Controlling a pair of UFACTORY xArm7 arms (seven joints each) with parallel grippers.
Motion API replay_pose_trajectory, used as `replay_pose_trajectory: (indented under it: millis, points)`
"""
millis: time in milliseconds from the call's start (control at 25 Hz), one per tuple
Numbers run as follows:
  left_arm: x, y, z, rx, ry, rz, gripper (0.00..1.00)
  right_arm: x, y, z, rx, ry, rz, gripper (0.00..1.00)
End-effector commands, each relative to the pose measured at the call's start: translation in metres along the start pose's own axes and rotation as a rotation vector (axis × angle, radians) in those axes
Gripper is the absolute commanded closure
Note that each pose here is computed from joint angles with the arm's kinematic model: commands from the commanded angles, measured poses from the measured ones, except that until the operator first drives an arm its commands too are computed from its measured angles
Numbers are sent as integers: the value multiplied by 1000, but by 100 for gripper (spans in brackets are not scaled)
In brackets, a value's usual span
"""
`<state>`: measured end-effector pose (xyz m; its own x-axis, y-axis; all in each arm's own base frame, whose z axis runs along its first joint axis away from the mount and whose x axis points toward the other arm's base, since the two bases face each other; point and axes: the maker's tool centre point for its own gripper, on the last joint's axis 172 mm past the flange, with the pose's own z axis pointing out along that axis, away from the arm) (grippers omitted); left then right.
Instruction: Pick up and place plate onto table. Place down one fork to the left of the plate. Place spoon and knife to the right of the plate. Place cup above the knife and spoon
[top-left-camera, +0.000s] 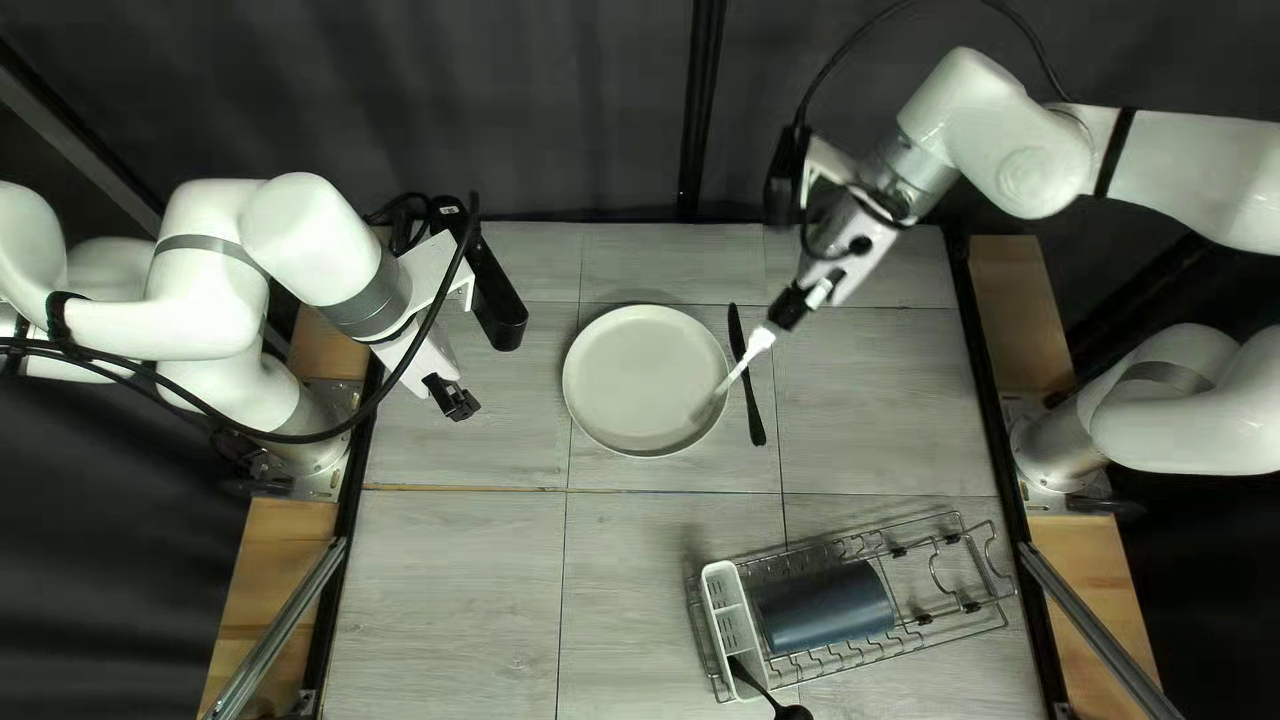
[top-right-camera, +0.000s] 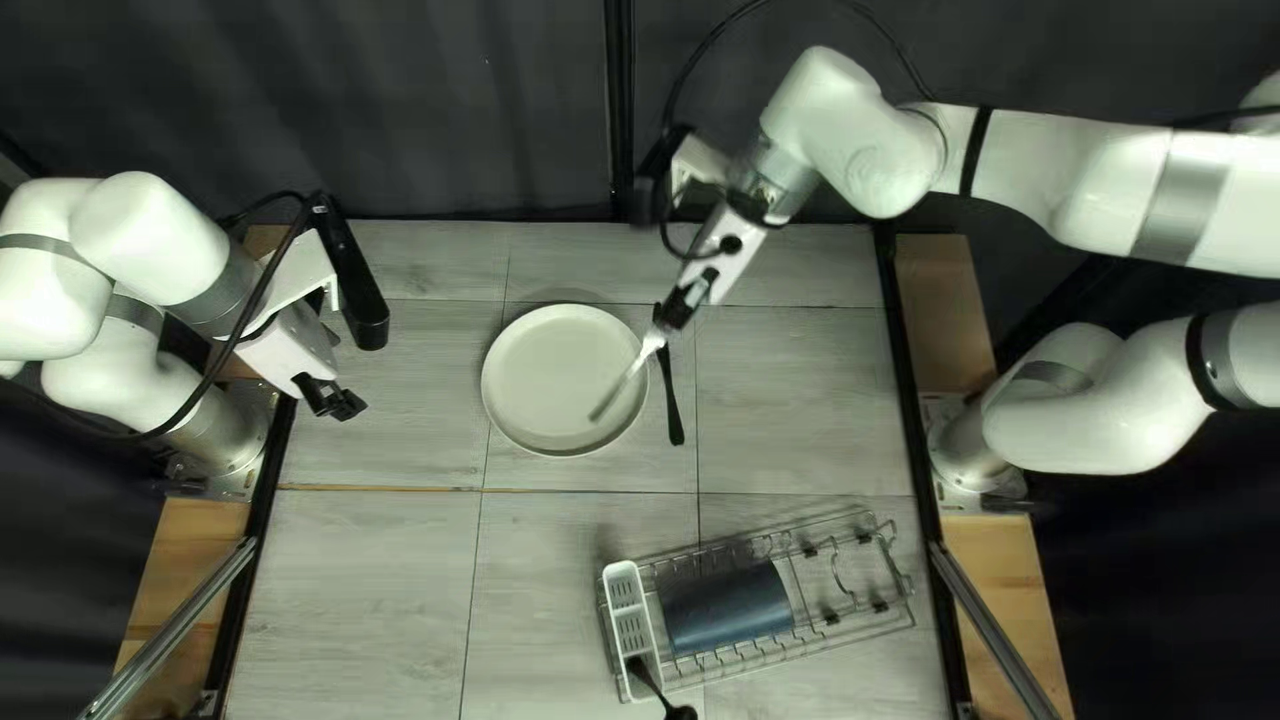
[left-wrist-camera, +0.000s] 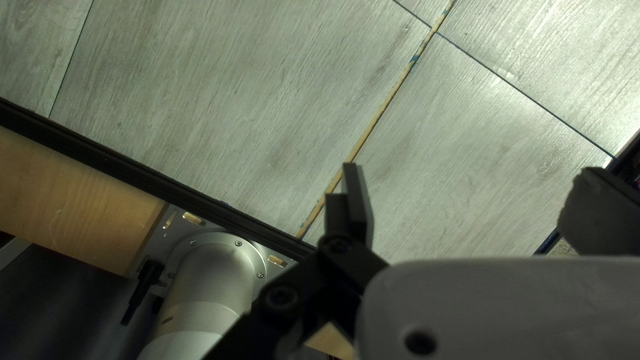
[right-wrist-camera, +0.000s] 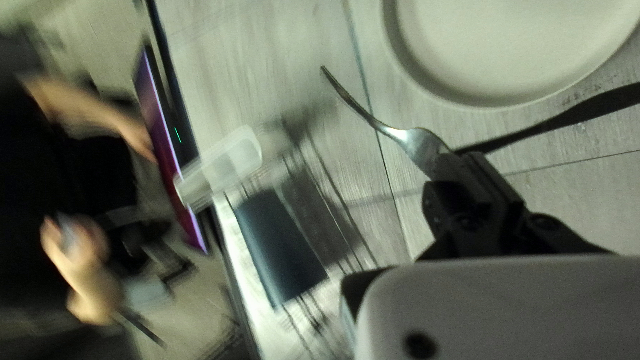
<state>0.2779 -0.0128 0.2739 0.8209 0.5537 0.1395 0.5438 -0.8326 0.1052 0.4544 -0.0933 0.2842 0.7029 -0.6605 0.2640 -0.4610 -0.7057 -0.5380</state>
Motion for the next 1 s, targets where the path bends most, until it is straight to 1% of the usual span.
replay_pose_trajectory:
  millis: [40, 120, 200, 720, 760, 800, 840, 880, 920, 960, 1000]
  points:
    - [0, 0, 0, 0, 0, 0, 0, 18, 19, 8, 34, 111, 200, 100]
    - [0, 0, 0, 0, 0, 0, 0, 22, 16, 11, 48, 149, 246, 100]
    - [0, 0, 0, 0, 0, 0, 0, 19, 11, 9, 54, 166, 254, 100]
    - [0, 0, 0, 0, 0, 0, 0, 19, 11, 9, 54, 166, 254, 100]
    - [-6, -4, -9, -1, 3, -22, 0, 19, 11, 9, 54, 166, 254, 100]
    - [-17, -13, -25, 49, 46, -33, 0, 19, 11, 9, 54, 166, 254, 100]
    - [-21, -19, -25, 76, 81, -31, 0, 19, 11, 9, 54, 166, 254, 100]
    - [-25, -22, -24, 92, 101, -26, 0, 19, 11, 9, 54, 166, 254, 100]
    - [-31, -28, -22, 120, 138, -11, 0, 19, 11, 9, 54, 166, 254, 100]
    - [-33, -31, -21, 133, 156, -1, 0, 19, 11, 9, 54, 166, 254, 100]
    - [-34, -35, -18, 159, 184, 19, 0, 19, 11, 9, 54, 166, 254, 100]
